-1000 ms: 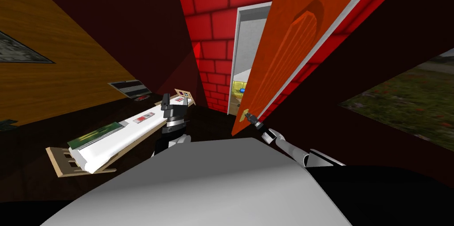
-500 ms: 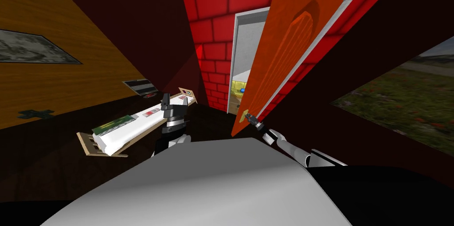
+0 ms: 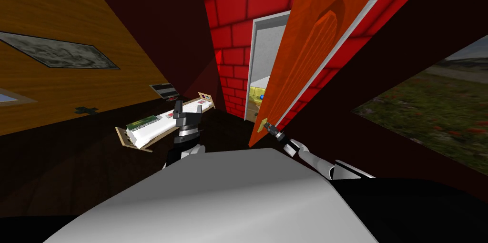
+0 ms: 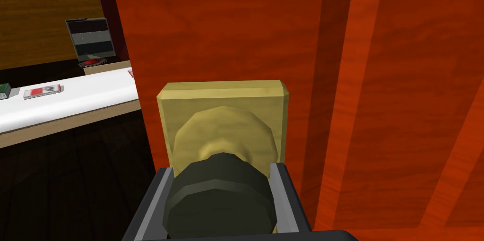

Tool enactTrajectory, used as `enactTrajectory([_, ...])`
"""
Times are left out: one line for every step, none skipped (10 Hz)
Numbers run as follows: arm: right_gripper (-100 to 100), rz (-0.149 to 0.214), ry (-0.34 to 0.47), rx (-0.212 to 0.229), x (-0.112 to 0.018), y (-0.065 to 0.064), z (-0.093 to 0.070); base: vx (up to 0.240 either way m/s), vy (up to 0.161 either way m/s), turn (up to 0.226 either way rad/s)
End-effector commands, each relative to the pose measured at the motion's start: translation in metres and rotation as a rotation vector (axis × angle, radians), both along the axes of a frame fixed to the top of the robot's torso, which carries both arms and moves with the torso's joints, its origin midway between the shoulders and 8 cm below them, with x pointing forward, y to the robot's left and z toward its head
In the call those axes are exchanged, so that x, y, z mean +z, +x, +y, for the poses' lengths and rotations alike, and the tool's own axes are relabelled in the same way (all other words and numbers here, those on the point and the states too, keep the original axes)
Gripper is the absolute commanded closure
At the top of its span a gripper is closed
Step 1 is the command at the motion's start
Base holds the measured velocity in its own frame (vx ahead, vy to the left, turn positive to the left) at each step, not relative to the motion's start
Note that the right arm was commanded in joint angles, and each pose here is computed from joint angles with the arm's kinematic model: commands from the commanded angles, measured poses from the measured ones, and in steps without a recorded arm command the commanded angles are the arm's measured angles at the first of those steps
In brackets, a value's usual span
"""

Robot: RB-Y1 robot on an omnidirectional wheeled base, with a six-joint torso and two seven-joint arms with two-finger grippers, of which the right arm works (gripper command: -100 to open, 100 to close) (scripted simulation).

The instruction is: Pull the door open

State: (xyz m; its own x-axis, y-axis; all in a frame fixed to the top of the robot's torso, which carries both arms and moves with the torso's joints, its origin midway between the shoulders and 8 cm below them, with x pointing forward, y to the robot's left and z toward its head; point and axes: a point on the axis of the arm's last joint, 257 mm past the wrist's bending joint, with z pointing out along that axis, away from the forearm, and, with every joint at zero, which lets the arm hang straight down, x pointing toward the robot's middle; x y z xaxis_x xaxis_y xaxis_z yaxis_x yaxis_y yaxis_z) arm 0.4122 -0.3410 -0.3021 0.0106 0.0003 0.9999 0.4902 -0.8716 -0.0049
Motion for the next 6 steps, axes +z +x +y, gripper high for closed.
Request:
enactTrajectory([100, -0.009, 0.000, 0.006, 0.005, 0.000, -0.004, -0.195, -0.124, 0.112])
enactTrajectory([100, -0.010, 0.000, 0.012, 0.005, -0.002, -0.005, -0.150, -0.139, 0.117])
enactTrajectory([100, -0.010, 0.000, 0.017, 0.006, -0.003, -0.006, -0.176, -0.131, 0.111])
enactTrajectory([100, -0.001, -0.001, 0.016, 0.001, -0.004, -0.003, -0.080, -0.054, 0.028])
enactTrajectory([100, -0.004, 0.002, 0.021, 0.000, -0.010, -0.007, -0.012, -0.005, 0.055])
enactTrajectory([100, -0.006, 0.003, 0.023, 0.000, -0.012, -0.009, 0.000, 0.007, 0.055])
